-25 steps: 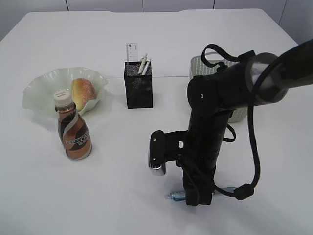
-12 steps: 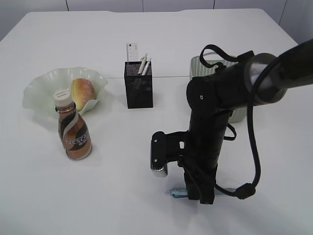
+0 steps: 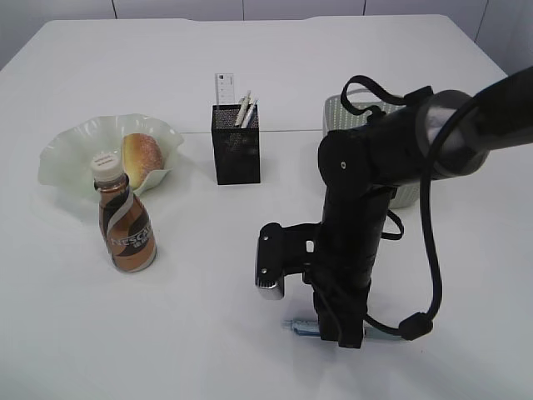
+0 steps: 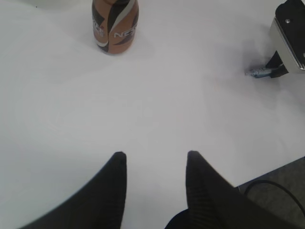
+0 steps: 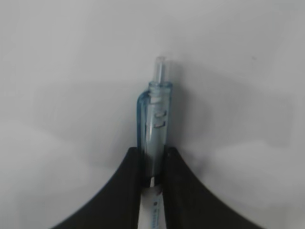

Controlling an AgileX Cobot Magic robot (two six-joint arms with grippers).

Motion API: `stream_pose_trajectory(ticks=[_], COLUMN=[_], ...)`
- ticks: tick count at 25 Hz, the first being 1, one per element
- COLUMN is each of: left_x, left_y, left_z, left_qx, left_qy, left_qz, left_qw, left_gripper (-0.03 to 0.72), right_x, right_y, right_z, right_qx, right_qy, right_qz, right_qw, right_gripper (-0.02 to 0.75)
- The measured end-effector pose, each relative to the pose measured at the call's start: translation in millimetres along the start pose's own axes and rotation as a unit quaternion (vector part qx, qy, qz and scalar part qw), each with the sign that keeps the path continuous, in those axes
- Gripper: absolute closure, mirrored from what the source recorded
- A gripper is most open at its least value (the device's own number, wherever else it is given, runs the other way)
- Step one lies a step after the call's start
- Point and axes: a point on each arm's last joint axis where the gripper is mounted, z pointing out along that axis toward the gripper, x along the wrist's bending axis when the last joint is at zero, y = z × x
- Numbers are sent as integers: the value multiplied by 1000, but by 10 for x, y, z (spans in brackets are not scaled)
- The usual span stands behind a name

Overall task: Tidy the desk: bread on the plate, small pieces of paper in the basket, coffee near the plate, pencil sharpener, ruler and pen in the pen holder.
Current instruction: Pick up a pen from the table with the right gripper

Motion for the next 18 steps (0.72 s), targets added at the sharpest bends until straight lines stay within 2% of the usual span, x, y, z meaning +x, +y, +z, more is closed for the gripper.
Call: stream_pose_trajectory(ticks=[9, 18], left_x=[1, 3], left_y=[-6, -26], left_z=[0, 0], left_qx=[3, 14], left_qy=[0, 2], left_qz=[1, 1], left_qw=[1000, 1000], left_gripper=[381, 381], right_x=[23, 17], right_y=[45, 62], right_z=[-2, -256], right_qx=[-24, -83], right_qy=[13, -3], right_qz=[22, 52], right_qw=[999, 995], right_gripper=[659, 662])
